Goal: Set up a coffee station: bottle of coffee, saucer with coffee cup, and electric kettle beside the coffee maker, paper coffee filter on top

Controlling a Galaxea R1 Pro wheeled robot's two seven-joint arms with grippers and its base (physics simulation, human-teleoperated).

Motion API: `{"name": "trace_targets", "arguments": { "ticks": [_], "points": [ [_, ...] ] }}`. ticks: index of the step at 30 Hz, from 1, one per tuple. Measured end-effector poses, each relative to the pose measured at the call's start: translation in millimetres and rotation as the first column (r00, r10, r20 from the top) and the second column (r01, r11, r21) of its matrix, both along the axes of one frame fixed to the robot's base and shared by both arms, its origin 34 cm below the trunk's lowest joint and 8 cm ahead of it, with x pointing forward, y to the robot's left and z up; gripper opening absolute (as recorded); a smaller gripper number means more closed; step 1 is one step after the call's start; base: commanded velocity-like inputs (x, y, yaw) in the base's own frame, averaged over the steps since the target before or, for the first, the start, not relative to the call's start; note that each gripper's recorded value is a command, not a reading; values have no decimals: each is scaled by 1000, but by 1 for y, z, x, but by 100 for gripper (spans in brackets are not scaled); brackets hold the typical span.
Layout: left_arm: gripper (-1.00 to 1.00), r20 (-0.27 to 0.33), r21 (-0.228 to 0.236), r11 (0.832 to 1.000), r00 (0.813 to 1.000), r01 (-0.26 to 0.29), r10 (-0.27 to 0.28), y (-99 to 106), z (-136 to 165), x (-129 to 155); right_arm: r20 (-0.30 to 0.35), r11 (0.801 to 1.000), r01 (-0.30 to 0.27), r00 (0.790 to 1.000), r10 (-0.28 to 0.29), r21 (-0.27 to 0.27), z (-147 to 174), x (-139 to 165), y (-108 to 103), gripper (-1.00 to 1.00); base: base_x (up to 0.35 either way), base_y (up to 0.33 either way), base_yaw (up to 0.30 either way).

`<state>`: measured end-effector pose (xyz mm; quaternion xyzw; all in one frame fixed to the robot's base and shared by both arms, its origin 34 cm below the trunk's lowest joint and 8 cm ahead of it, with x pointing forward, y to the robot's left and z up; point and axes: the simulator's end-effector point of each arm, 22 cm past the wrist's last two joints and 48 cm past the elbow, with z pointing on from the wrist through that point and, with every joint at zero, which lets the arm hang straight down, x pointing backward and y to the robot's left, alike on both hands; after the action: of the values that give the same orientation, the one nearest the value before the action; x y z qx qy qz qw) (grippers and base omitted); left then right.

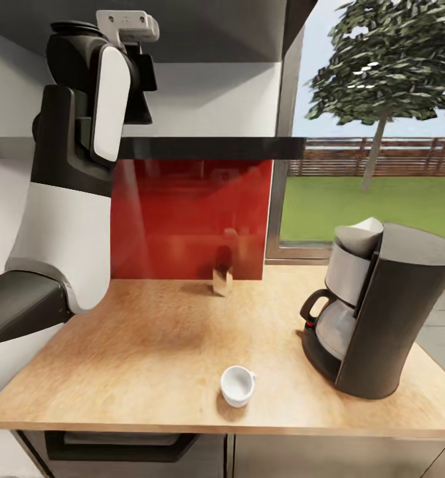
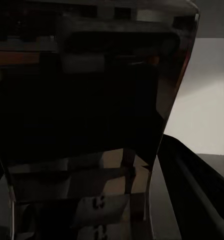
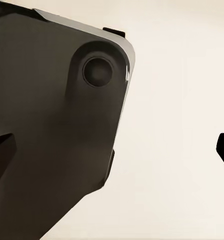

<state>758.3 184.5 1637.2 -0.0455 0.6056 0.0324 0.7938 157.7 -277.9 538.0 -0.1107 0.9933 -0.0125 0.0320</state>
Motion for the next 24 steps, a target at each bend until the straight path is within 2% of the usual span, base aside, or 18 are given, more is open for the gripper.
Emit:
{"name": "trace_targets", "arguments": {
  "ticks": [5,12,24],
  "points": [
    [-100,1,-1,1000,1000,2,-2,0,0,0,1,1000,-1,1000,1,-1,0,1,-1,100,-300,0,0],
    [-100,2,-1,1000,1000,3,-3,0,1,-1,2,1000,-1,1000,1,-3,0,1,-3,100,-102,0,0],
    [-100,-1,-3,1000,1000,8,-8,-1,0,0,8,1000,7,1000,-7,-5,0,3,-4,100,-273,0,0]
  ]
}}
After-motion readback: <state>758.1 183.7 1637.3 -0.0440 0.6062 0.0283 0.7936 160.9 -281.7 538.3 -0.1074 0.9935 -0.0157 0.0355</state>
